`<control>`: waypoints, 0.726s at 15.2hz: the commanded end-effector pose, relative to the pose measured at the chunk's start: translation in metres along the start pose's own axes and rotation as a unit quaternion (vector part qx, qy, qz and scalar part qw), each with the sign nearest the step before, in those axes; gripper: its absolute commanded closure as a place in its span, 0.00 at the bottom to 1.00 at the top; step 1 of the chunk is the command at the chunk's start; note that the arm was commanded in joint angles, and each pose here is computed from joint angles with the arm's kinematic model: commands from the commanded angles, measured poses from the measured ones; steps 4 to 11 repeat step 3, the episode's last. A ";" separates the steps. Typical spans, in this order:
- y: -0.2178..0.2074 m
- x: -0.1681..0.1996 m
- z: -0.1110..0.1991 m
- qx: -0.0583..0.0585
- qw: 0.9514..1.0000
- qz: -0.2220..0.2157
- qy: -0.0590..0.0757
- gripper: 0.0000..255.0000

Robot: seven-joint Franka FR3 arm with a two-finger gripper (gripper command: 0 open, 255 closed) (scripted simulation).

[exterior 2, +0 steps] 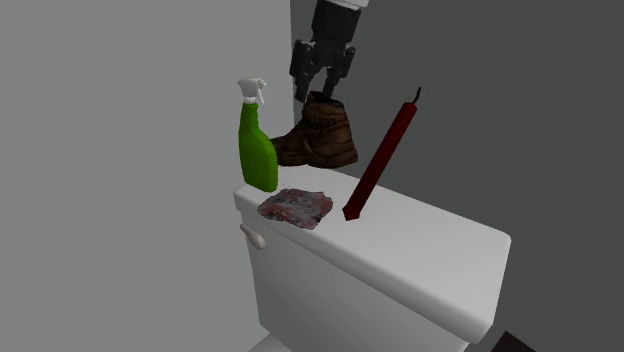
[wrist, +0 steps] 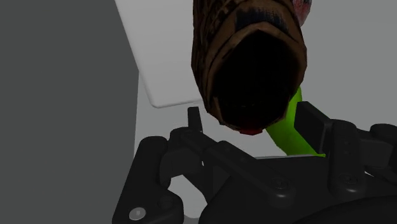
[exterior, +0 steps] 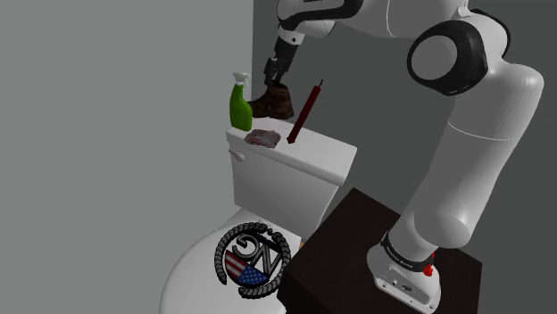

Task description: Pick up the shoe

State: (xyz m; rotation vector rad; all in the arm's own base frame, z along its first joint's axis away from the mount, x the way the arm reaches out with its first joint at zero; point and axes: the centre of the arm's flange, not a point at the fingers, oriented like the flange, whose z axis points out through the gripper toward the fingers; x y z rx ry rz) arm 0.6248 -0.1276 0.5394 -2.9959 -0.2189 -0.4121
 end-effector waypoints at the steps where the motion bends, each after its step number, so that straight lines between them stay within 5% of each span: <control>1: -0.002 0.004 -0.011 0.000 1.000 0.000 0.001 1.00; 11: -0.002 0.004 -0.012 0.000 1.000 0.000 0.001 1.00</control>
